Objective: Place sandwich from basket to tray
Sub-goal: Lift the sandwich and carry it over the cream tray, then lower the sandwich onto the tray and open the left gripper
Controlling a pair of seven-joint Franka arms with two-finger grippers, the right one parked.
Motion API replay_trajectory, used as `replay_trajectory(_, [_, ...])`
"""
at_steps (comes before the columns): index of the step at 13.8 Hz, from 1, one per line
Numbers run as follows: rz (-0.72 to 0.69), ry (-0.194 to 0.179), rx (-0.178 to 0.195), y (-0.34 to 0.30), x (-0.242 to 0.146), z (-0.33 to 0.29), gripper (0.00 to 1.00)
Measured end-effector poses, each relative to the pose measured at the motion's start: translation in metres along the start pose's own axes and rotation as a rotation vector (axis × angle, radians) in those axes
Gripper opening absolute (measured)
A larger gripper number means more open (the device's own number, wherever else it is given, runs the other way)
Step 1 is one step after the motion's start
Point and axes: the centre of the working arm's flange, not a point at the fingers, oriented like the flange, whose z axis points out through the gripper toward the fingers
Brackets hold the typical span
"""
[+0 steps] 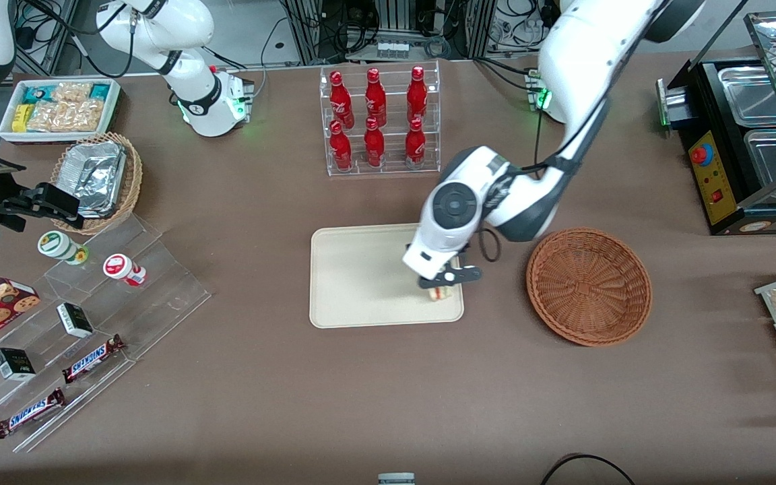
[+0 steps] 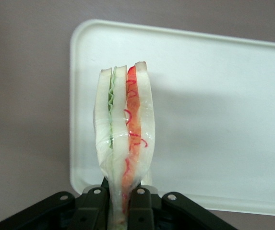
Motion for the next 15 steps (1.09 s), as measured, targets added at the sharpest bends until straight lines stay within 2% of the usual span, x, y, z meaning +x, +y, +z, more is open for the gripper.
replay_trajectory(3, [0.003, 0.013, -0.005, 0.034, -0.015, 0.01, 0.16])
replay_trajectory(6, [0.008, 0.028, 0.009, 0.049, -0.024, 0.02, 0.16])
replay_trajectory(11, [0.008, 0.038, 0.02, 0.057, -0.019, 0.036, 0.16])
replay_trajectory(15, [-0.028, 0.049, 0.0, 0.06, -0.015, 0.043, 0.15])
